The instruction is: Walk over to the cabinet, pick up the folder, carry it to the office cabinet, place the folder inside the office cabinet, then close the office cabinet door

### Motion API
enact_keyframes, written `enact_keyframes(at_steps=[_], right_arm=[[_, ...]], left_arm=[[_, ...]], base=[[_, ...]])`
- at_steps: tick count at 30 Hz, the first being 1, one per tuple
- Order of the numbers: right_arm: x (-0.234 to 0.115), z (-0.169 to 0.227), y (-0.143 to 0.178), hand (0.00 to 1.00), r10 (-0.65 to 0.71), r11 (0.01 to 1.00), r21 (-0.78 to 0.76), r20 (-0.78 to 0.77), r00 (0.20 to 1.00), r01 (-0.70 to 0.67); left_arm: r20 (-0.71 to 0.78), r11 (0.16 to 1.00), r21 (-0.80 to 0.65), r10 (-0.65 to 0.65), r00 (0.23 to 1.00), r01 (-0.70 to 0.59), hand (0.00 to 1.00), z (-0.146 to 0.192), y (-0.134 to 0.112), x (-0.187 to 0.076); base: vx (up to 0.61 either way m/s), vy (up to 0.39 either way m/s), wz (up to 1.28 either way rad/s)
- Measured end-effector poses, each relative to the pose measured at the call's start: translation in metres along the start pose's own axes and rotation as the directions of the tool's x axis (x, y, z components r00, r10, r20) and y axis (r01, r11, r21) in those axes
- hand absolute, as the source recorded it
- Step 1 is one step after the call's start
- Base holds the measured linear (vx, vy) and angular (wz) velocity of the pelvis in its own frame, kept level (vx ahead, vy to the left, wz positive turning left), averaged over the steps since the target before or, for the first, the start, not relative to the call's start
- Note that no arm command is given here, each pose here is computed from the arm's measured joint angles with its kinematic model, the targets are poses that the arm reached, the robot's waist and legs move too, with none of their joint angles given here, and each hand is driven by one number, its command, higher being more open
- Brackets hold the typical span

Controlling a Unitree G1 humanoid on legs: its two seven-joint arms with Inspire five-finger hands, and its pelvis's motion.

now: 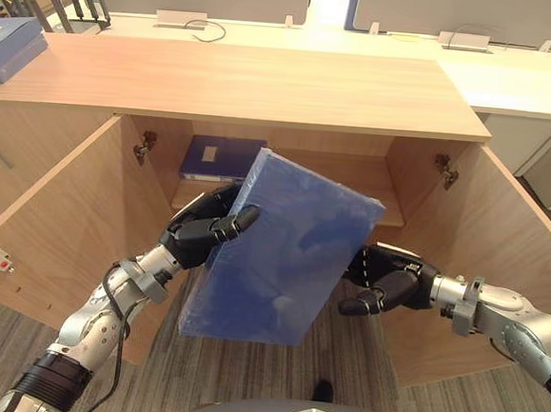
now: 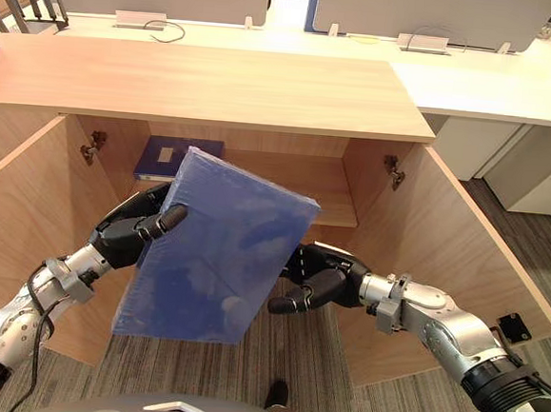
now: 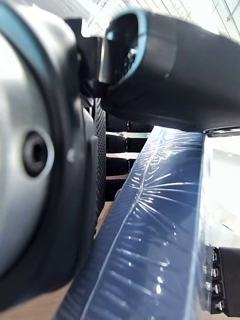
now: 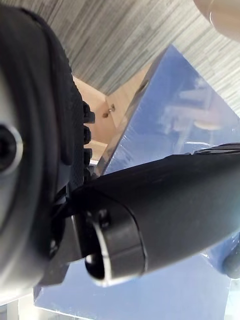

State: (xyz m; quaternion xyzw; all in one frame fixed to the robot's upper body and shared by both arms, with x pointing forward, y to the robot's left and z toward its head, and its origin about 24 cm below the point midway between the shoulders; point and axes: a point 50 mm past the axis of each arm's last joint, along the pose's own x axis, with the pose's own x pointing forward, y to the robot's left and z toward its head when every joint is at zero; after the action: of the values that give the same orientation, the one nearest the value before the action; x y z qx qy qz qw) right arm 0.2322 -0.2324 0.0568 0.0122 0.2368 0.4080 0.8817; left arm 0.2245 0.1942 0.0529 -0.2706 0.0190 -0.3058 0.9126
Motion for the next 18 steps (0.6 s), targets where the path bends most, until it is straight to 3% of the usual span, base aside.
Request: enact_keyframes(at_steps=[4,10,18], right_arm=[[0.005,0.012,-0.001,1.0,-0.014,1.0,0.016,0.114,0.993,0.013],[0.021,0.031,0.003,1.0,-0.086,0.994,0.104,0.418,0.904,0.046],[0.034,0.026,0.011,1.0,-0.136,0.981,0.186,0.496,0.857,0.048]], left_arm=[[0.082,0.997,-0.067,0.029,0.996,-0.024,0.0,-0.005,-0.002,-0.001],[0.247,0.976,-0.212,0.106,0.963,-0.053,0.0,-0.018,-0.011,0.006],[0.282,0.97,-0.23,0.145,0.948,-0.081,0.0,-0.017,-0.01,0.007]], base=[[0.0,0.0,0.0],[0.0,0.0,0.0],[-0.01,0.005,0.0]])
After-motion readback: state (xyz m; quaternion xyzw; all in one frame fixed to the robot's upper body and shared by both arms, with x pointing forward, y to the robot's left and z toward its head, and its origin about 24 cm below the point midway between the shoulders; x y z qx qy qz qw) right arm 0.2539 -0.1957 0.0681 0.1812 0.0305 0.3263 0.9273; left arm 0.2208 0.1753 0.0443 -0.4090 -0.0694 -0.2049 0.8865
